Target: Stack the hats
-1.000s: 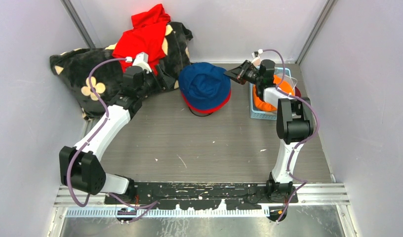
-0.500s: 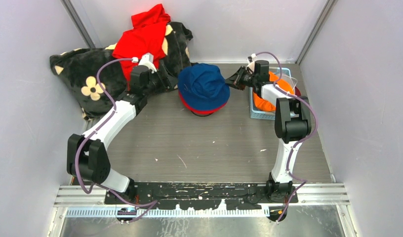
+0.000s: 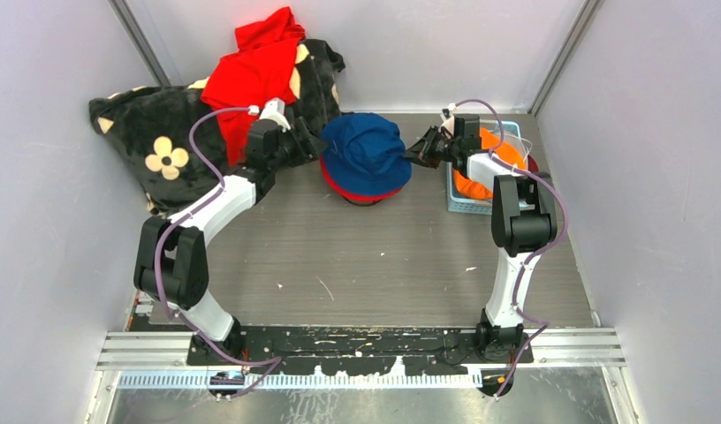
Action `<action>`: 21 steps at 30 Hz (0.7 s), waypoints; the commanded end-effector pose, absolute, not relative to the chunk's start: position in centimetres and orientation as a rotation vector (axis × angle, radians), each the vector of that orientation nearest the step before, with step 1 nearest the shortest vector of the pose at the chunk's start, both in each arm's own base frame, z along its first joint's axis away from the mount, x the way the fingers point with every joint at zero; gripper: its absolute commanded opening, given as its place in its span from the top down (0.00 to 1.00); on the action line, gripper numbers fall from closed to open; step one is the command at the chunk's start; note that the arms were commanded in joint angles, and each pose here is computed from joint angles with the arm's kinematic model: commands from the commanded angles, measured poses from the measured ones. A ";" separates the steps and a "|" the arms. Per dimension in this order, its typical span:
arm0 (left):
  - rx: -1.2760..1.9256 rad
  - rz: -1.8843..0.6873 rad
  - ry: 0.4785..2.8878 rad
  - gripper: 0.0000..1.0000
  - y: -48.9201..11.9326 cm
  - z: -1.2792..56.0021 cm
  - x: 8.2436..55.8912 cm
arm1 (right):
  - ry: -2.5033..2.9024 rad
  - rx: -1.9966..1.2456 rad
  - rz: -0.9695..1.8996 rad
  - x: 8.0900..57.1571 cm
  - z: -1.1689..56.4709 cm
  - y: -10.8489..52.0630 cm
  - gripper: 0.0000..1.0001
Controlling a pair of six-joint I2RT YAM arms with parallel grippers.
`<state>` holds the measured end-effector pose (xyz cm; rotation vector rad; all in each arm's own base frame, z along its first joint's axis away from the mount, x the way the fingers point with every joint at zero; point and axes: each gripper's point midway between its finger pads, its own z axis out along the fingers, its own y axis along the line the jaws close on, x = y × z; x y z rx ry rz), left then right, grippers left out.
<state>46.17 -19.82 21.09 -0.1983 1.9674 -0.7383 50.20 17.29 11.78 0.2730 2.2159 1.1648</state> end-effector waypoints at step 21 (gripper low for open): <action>-0.227 -1.060 1.609 0.30 -20.6 22.8 51.0 | 2.147 0.180 1.147 49.5 15.3 17.5 0.99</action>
